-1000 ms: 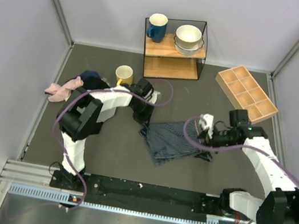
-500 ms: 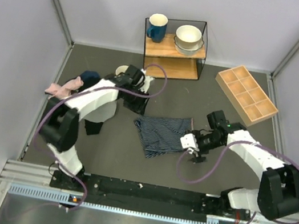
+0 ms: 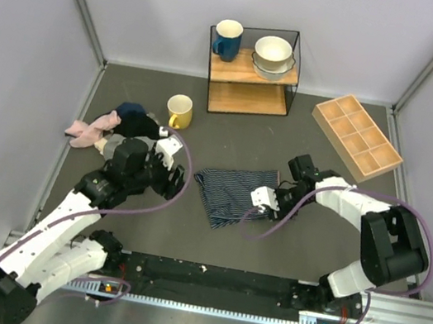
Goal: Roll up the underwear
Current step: Move the underwear to the center of the board, then fold the underwear at the center of the board.
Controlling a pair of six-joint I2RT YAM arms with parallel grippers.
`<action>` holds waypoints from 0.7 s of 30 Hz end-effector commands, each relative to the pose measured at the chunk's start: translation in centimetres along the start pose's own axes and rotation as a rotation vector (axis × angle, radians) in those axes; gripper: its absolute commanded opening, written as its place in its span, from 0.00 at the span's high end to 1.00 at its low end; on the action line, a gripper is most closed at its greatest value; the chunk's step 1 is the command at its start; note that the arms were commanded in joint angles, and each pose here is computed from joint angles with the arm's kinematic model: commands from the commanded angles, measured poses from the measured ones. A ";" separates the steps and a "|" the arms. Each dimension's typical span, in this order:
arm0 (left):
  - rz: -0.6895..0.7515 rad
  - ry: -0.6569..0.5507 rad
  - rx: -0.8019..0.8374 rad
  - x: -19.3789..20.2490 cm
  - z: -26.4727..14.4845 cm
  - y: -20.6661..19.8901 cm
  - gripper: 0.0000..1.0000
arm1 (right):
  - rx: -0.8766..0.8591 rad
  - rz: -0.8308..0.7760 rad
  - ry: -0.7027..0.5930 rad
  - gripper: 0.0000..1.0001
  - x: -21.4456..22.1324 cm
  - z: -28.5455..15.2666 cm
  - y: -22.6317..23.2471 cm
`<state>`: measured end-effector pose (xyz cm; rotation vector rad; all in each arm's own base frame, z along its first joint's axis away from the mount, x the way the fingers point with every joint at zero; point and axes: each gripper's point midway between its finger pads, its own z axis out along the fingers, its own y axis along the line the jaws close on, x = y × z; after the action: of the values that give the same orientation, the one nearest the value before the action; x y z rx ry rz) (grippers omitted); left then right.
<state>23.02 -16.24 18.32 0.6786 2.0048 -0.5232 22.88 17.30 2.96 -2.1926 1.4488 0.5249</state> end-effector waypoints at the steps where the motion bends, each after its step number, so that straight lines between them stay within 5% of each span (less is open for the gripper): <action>1: 0.129 -0.171 0.112 -3.2 -0.5 -1.9 0.32 | 0.043 0.028 0.075 0.53 0.8 -0.1 -2.2; 5: 0.154 -0.176 0.183 -2.8 -0.4 -3.0 0.33 | 0.085 0.072 0.101 0.53 1.1 -0.6 -2.7; 12: 0.230 -0.172 0.418 -1.2 0.0 -7.5 0.33 | 0.139 0.109 0.006 0.36 -1.5 -2.0 -2.9; 21: 0.545 -0.218 0.631 2.5 0.5 -12.6 0.29 | 0.147 0.125 -0.197 0.28 -5.4 -3.6 -1.8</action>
<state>14.90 -23.98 16.43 1.2803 1.5936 -0.8825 23.77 18.52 6.88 -1.9630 1.5512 0.5266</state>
